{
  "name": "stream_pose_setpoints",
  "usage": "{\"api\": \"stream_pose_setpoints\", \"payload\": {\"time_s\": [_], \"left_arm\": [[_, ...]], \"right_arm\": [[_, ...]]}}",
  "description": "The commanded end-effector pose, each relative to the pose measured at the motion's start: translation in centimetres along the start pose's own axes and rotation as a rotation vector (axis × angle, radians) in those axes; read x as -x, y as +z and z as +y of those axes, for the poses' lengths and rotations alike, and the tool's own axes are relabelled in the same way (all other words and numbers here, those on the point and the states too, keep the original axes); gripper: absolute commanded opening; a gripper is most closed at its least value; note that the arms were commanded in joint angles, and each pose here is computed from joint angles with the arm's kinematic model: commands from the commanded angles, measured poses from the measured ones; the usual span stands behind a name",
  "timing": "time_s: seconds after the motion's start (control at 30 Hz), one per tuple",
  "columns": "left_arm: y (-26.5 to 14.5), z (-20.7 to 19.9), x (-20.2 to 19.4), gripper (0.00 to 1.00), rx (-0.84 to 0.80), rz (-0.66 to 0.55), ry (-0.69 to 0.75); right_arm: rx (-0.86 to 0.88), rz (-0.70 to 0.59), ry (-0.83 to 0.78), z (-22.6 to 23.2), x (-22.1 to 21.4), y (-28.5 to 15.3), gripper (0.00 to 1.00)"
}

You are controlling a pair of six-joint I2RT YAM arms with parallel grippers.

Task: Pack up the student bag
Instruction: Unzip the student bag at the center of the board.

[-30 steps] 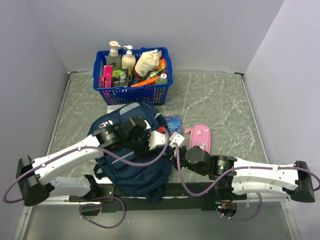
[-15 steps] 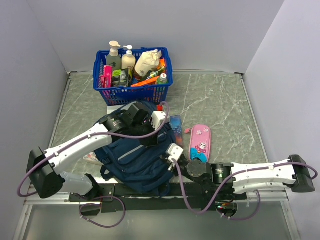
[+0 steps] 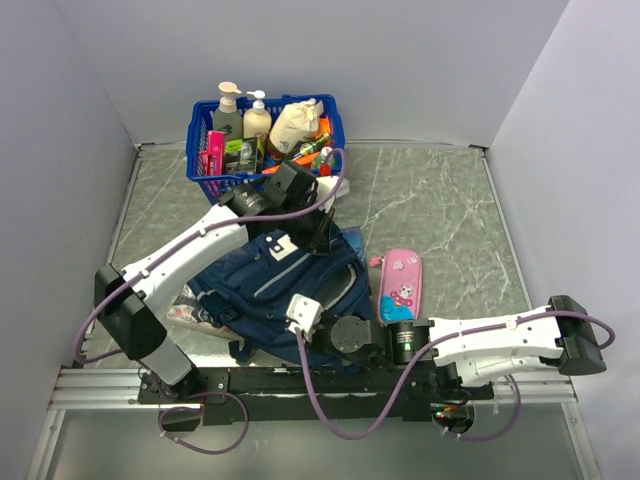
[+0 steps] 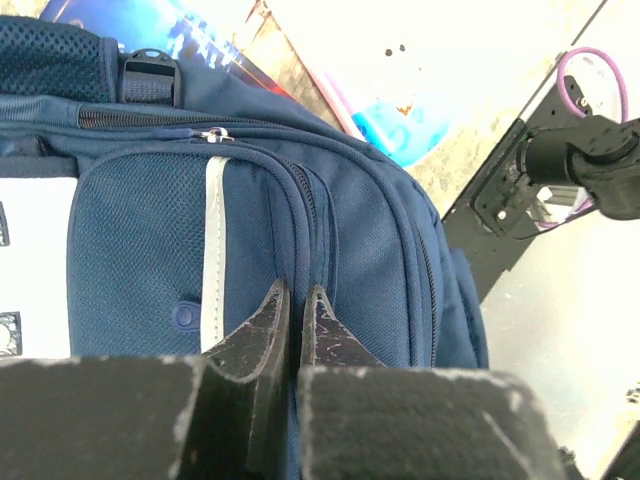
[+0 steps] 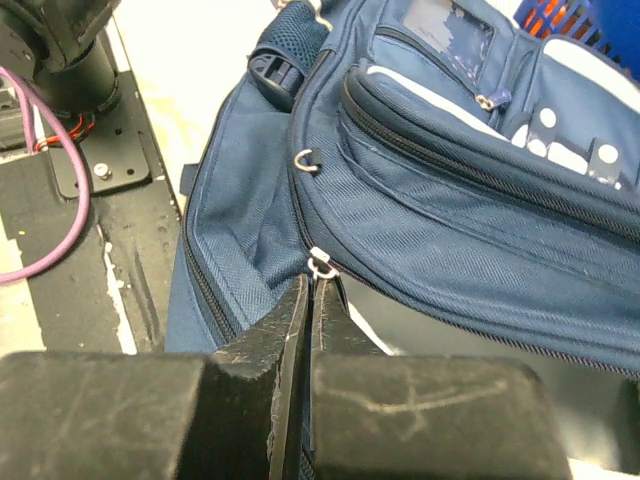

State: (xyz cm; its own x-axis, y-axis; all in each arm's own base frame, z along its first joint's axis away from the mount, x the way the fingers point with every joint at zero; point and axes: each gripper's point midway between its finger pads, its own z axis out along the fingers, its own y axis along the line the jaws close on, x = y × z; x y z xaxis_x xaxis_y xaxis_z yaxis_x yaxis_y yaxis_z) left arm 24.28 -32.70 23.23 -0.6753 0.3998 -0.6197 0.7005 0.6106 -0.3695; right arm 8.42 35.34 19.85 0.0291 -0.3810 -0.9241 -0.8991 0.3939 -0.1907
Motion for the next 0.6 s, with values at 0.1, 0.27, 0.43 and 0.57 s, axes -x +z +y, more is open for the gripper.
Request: {"api": "stream_pose_setpoints", "payload": {"time_s": [0.1,0.27,0.43,0.57], "left_arm": [[-3.5,0.0,14.2,0.01,0.009,-0.475,-0.001],[-2.9,-0.5,15.2,0.01,-0.02,-0.488,-0.002],[-2.6,-1.0,14.8,0.01,-0.06,-0.47,0.01],[-3.0,0.0,13.3,0.01,-0.009,-0.456,0.052]], "right_arm": [[0.188,-0.073,-0.045,4.4,3.6,3.1,0.0],[0.2,-0.061,-0.079,5.4,4.4,6.7,0.0],[0.159,-0.076,-0.08,5.1,6.2,8.3,0.0],[0.101,-0.102,-0.06,3.1,7.3,6.3,0.0]]}}
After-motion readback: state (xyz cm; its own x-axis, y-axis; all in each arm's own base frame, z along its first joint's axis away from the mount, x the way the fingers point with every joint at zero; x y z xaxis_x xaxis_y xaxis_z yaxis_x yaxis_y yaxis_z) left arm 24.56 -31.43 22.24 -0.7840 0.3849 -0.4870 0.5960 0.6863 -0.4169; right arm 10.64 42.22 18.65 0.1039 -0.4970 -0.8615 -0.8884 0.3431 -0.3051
